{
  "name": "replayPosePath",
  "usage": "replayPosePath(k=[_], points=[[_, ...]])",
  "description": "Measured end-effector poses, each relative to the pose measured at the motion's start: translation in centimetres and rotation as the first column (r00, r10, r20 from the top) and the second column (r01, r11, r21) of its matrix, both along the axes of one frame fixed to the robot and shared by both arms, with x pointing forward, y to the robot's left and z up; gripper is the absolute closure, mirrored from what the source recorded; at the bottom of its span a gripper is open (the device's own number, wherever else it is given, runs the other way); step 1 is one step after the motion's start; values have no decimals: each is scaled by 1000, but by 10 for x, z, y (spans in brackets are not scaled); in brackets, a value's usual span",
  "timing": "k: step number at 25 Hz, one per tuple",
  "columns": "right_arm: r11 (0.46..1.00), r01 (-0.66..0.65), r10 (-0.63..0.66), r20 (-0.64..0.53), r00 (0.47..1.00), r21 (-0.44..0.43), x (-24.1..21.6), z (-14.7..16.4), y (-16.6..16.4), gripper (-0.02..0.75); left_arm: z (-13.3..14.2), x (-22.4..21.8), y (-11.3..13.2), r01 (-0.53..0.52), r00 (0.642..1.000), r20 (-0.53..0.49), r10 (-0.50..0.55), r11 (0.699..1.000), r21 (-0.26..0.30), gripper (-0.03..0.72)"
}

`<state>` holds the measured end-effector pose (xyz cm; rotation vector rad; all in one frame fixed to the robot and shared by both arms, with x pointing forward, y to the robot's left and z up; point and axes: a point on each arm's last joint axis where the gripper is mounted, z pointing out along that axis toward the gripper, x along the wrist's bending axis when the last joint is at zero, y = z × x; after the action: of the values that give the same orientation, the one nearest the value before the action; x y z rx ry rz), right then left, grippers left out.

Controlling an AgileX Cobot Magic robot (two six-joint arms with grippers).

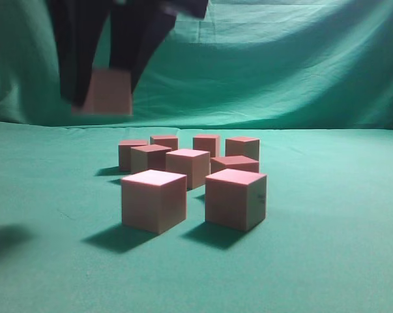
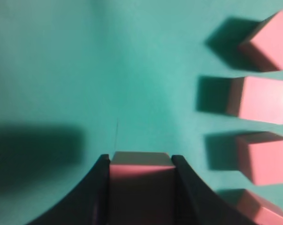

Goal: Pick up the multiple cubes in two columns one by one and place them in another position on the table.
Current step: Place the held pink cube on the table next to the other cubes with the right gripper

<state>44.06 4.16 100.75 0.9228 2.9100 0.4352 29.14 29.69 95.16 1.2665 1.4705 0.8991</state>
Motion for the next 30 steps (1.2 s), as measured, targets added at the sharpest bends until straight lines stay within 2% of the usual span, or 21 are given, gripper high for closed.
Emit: replayPosePath(k=[5, 11, 20, 27, 28, 30], points=[[1000, 8, -9, -52, 999, -27, 2, -34, 12, 472, 0, 0, 0, 0, 1000, 0, 0, 1000, 0, 688], [998, 8, -13, -77, 997, -70, 5, -59, 16, 472, 0, 0, 0, 0, 1000, 0, 0, 1000, 0, 688], [998, 10, -15, -80, 997, -63, 5, -62, 17, 472, 0, 0, 0, 0, 1000, 0, 0, 1000, 0, 688], [998, 9, -13, -80, 997, -56, 7, -61, 22, 118, 0, 0, 0, 0, 1000, 0, 0, 1000, 0, 688], [999, 8, -11, -77, 997, -46, 9, -55, 24, 98, 0, 0, 0, 0, 1000, 0, 0, 1000, 0, 688], [1000, -9, 7, -60, 998, -24, 12, -43, 30, 108, 0, 0, 0, 0, 1000, 0, 0, 1000, 0, 688]])
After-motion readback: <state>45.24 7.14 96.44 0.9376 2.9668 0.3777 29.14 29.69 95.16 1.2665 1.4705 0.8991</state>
